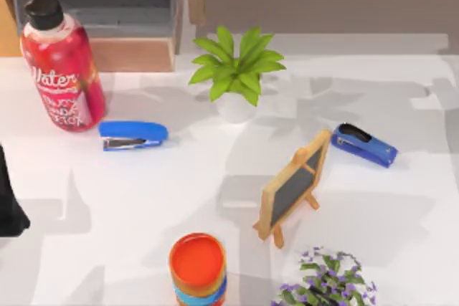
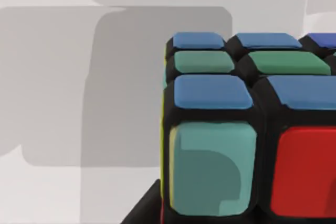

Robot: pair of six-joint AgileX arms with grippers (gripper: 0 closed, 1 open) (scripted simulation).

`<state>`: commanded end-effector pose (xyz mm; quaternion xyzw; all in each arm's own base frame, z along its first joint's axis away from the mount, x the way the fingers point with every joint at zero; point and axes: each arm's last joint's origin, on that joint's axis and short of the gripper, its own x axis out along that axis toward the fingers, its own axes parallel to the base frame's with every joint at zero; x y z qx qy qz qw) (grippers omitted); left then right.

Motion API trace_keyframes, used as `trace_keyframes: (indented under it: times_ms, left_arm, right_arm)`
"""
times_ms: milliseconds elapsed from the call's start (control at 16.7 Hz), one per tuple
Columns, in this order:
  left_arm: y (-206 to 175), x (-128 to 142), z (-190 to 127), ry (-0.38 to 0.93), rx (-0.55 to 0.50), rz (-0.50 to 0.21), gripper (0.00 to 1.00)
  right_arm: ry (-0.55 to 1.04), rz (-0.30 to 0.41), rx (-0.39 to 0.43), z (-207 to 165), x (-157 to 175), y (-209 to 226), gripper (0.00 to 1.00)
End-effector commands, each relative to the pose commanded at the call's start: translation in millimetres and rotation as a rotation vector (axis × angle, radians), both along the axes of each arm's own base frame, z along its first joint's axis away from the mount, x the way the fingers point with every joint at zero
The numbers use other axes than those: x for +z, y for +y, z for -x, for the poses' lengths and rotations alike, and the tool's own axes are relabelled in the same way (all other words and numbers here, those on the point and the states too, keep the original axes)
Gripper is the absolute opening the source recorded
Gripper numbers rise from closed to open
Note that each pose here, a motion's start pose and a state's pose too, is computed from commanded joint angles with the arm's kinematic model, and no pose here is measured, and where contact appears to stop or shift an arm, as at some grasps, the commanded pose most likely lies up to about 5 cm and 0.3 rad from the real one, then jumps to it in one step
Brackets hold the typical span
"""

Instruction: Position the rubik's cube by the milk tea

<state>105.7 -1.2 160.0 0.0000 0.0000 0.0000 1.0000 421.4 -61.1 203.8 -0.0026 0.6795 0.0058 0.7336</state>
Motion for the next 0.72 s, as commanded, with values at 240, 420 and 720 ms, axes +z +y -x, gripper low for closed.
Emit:
trace_keyframes:
  times_ms: [240, 420, 720]
  left_arm:
    - [0.0, 0.0, 0.0, 0.000, 0.000, 0.000, 1.00]
    - [0.0, 0.0, 0.0, 0.000, 0.000, 0.000, 1.00]
    - [0.0, 0.0, 0.0, 0.000, 0.000, 0.000, 1.00]
  right_arm:
    - [0.022, -0.001, -0.011, 0.4, -11.0, -5.6, 0.00]
    - [0.070, -0.004, -0.024, 2.0, -28.3, -11.0, 0.00]
    - [0.074, -0.005, -0.024, 2.1, -29.7, -11.3, 0.08]
